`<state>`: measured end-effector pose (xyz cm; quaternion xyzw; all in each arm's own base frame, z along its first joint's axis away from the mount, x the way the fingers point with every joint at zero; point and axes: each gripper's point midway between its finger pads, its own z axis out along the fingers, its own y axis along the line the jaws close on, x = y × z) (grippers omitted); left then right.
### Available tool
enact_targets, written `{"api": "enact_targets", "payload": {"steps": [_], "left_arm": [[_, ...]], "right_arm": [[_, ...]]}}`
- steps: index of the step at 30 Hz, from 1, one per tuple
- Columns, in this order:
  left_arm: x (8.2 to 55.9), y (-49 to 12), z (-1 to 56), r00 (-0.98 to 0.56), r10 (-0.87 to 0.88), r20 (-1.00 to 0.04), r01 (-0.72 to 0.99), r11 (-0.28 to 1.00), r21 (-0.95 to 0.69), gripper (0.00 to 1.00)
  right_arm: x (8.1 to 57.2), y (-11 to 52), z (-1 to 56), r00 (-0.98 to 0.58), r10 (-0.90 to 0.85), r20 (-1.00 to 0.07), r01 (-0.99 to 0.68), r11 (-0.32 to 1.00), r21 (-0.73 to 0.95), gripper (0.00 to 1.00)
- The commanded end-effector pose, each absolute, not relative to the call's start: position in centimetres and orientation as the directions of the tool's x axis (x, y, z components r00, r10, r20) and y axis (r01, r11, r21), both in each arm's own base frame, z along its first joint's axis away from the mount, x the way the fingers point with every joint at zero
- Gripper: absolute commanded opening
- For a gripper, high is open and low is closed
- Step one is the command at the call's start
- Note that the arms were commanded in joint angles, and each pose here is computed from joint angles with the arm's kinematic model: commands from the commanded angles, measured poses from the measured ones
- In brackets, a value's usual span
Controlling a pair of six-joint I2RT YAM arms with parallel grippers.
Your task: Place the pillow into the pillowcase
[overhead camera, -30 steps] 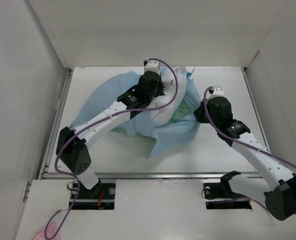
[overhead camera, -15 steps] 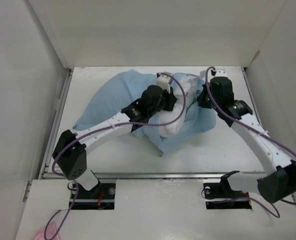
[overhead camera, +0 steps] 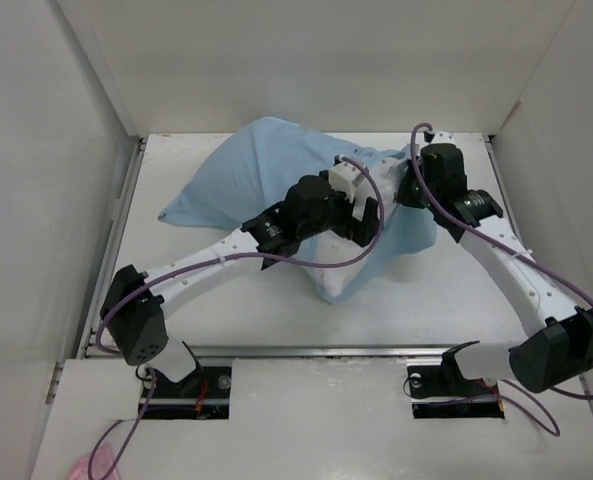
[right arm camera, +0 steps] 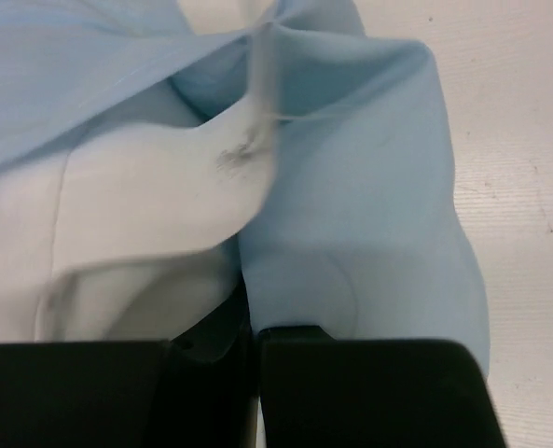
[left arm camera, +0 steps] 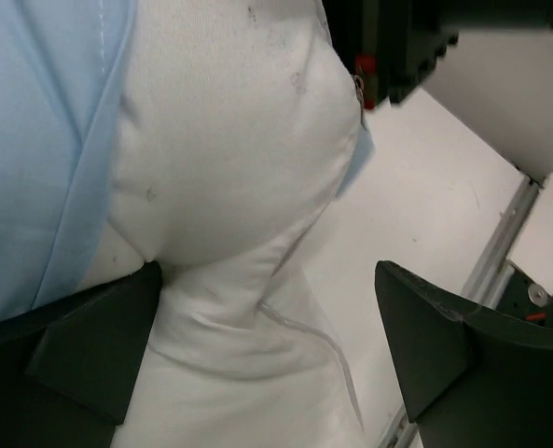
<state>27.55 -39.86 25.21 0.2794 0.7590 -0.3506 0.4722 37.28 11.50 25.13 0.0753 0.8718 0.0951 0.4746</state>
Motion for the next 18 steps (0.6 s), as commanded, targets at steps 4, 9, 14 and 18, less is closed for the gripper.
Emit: {"api": "enact_targets", "payload": {"steps": [4,9,14,18], "left_arm": [[33.7,-36.8,32.2,-0.241,0.087,-0.967,0.634,0.768,-0.089,1.0],[31.5,-36.8,36.4,-0.173,0.087,-0.981,0.723,0.688,-0.067,1.0],[29.0,-35.2,39.8,-0.092,0.077,-0.993,0.776,0.63,-0.022,1.0],[28.2,-35.3,42.7,-0.059,0.067,-0.996,0.819,0.574,-0.01,1.0]], "right_arm": [[37.6,11.2,31.8,-0.362,0.287,-0.887,-0.02,0.949,0.315,0.0],[37.5,11.3,31.3,-0.373,0.275,-0.886,-0.029,0.951,0.307,0.0],[37.4,11.2,31.6,-0.365,0.269,-0.892,-0.035,0.953,0.301,0.0],[37.2,10.9,31.5,-0.365,0.261,-0.894,-0.038,0.955,0.295,0.0]]}}
